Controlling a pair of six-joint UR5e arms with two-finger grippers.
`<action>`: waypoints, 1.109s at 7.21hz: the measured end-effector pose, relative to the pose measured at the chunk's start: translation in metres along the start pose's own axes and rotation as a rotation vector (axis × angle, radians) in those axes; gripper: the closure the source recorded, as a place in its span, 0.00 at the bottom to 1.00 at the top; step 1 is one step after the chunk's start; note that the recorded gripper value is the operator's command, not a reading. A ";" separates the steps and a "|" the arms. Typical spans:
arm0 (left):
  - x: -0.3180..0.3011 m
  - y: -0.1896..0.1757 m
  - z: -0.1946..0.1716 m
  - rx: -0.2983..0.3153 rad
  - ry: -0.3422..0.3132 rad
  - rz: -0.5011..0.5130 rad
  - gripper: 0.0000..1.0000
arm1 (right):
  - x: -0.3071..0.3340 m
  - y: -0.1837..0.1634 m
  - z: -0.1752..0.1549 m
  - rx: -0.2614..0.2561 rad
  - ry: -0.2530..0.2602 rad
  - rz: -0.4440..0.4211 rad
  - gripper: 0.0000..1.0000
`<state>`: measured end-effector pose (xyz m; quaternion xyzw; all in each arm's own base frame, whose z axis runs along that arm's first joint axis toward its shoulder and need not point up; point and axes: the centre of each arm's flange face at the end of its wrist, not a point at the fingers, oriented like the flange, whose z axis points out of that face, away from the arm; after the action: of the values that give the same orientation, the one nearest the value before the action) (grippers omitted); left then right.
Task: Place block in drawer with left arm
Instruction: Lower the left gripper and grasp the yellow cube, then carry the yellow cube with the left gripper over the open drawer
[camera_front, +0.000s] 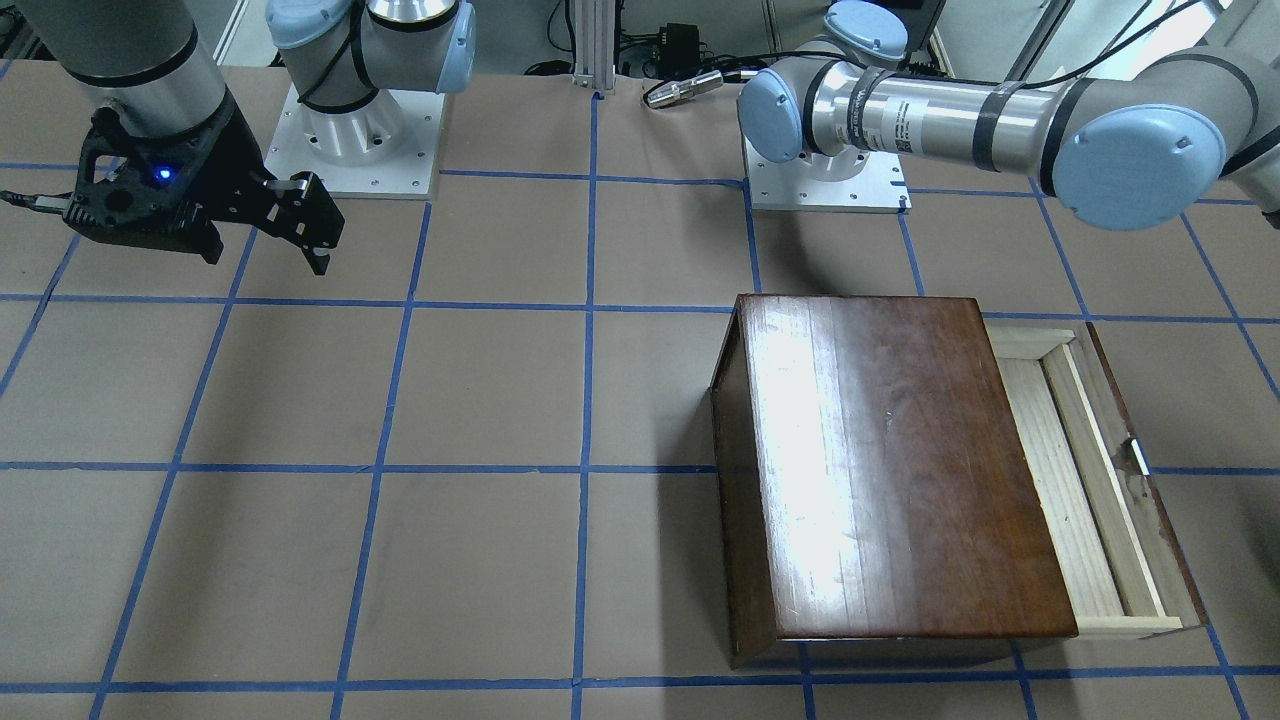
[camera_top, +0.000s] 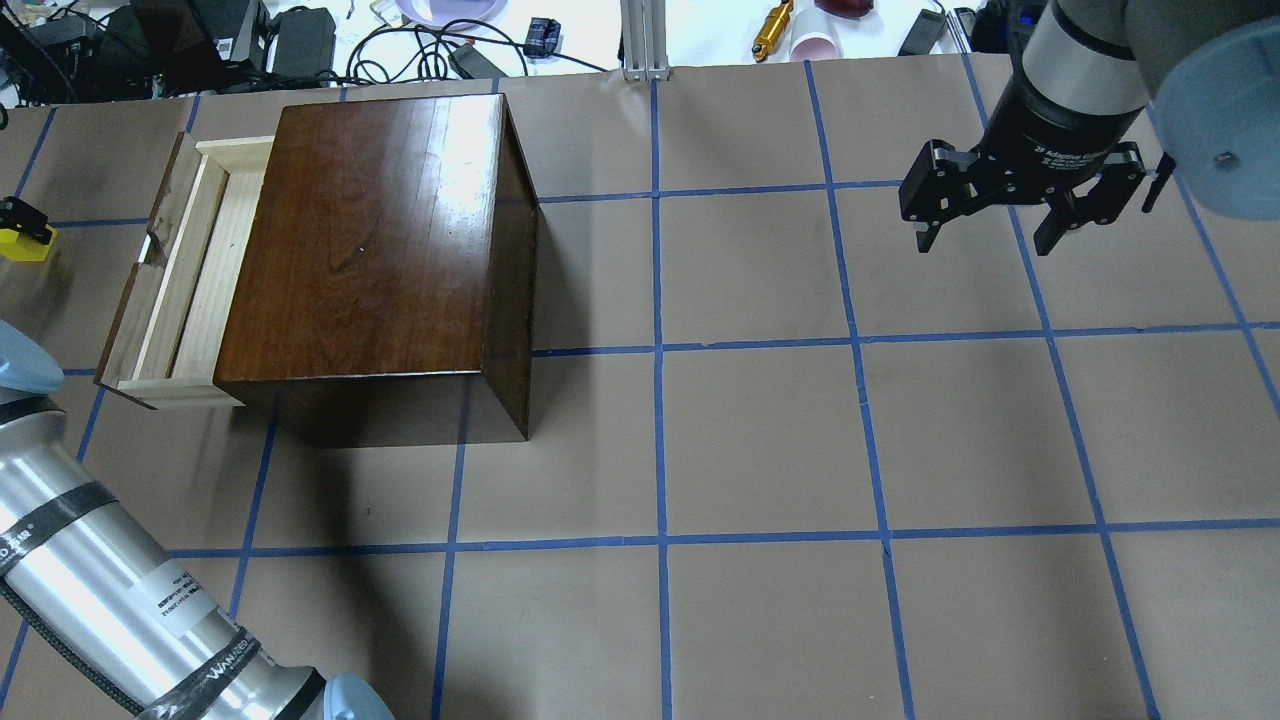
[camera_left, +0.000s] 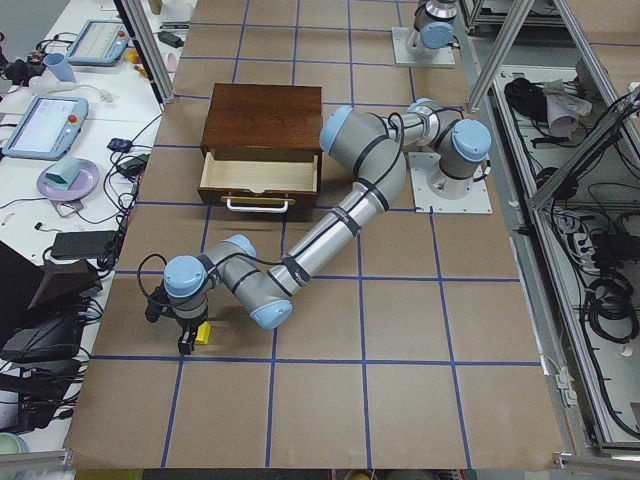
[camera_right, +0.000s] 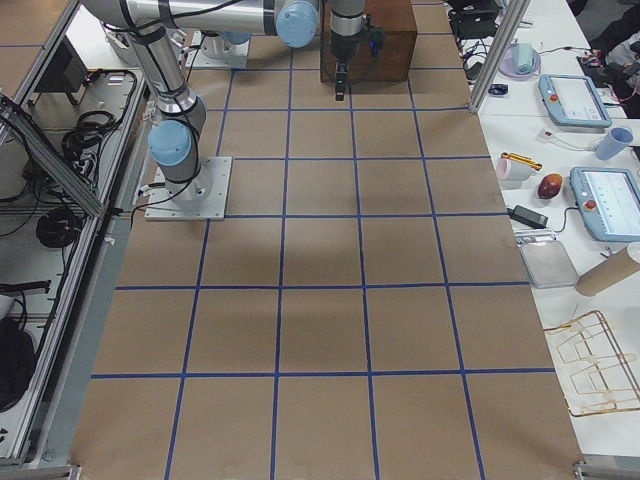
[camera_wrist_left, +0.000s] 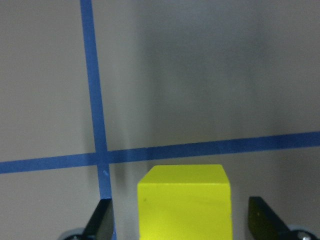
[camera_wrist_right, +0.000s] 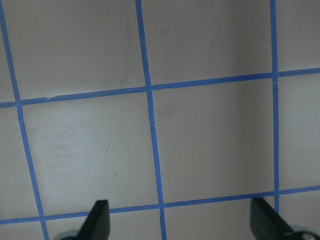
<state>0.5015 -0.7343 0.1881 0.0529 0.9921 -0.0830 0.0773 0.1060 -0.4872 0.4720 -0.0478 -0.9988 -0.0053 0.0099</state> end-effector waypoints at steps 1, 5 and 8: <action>0.000 0.000 -0.002 0.002 -0.001 0.000 1.00 | 0.000 0.000 0.000 0.000 0.000 0.000 0.00; 0.008 -0.007 -0.083 -0.018 0.033 0.007 1.00 | 0.000 0.000 0.000 0.000 0.000 0.000 0.00; 0.085 -0.021 -0.233 -0.105 0.131 0.013 1.00 | 0.000 0.000 0.000 0.000 -0.001 0.000 0.00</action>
<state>0.3817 -0.7073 0.4043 0.0604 0.9977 -0.0265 0.0152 0.1063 -0.4872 0.4721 -0.0476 -0.9988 -0.0052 0.0095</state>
